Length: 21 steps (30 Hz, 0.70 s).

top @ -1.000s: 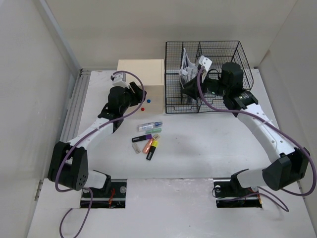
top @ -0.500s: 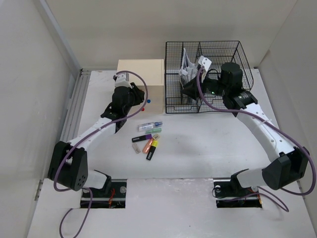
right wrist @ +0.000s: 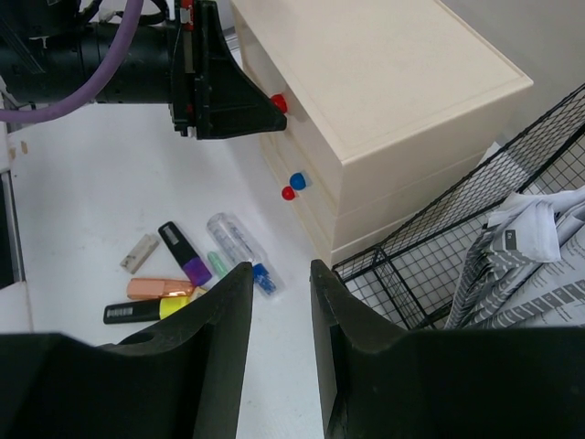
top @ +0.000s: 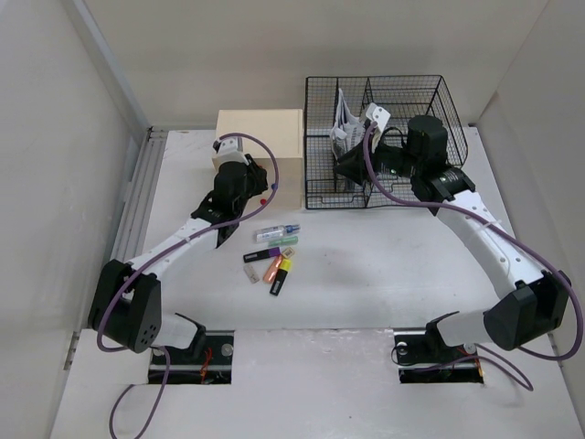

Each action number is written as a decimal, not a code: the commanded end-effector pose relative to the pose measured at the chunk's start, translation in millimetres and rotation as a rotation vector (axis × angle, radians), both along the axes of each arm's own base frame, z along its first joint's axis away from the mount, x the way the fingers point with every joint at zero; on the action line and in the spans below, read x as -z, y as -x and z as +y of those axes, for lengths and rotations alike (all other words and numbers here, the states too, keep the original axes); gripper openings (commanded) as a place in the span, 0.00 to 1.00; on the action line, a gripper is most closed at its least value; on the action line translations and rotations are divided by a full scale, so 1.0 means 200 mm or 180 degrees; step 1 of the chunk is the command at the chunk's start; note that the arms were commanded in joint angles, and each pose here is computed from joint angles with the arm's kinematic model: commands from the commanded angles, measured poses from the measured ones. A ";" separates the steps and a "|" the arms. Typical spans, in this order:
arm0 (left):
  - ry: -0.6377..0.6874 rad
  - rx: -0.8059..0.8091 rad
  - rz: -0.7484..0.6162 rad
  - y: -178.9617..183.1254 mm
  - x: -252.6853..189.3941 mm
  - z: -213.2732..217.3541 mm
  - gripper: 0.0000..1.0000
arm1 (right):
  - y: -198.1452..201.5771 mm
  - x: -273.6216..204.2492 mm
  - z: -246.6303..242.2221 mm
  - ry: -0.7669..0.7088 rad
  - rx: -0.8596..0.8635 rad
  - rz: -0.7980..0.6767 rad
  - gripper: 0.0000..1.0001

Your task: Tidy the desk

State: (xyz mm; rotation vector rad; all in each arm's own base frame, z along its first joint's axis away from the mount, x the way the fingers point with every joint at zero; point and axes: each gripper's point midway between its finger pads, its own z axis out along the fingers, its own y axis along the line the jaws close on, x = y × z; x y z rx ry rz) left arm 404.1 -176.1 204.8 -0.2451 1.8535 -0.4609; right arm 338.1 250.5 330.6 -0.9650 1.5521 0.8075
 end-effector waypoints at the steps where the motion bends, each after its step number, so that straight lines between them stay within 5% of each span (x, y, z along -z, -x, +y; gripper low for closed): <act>1: -0.0006 -0.0034 -0.0128 0.02 -0.08 0.02 0.01 | 0.03 -0.03 0.00 -0.0061 -0.0072 -0.0058 0.37; 7: 0.0027 0.0016 -0.0121 0.05 -0.09 -0.01 0.00 | 0.03 -0.03 0.00 -0.0061 -0.0072 -0.0058 0.37; 19: 0.0283 0.0234 0.0013 0.43 0.05 -0.13 0.00 | 0.05 0.01 0.03 -0.0069 -0.0204 0.0013 0.37; 20: 0.0253 0.0201 0.0037 0.43 0.07 -0.12 0.01 | 0.05 0.01 0.03 -0.0069 -0.0204 0.0014 0.37; 21: 0.0250 0.0200 0.0041 0.44 0.06 -0.11 0.13 | 0.05 0.04 0.05 -0.0037 -0.0244 0.0038 0.42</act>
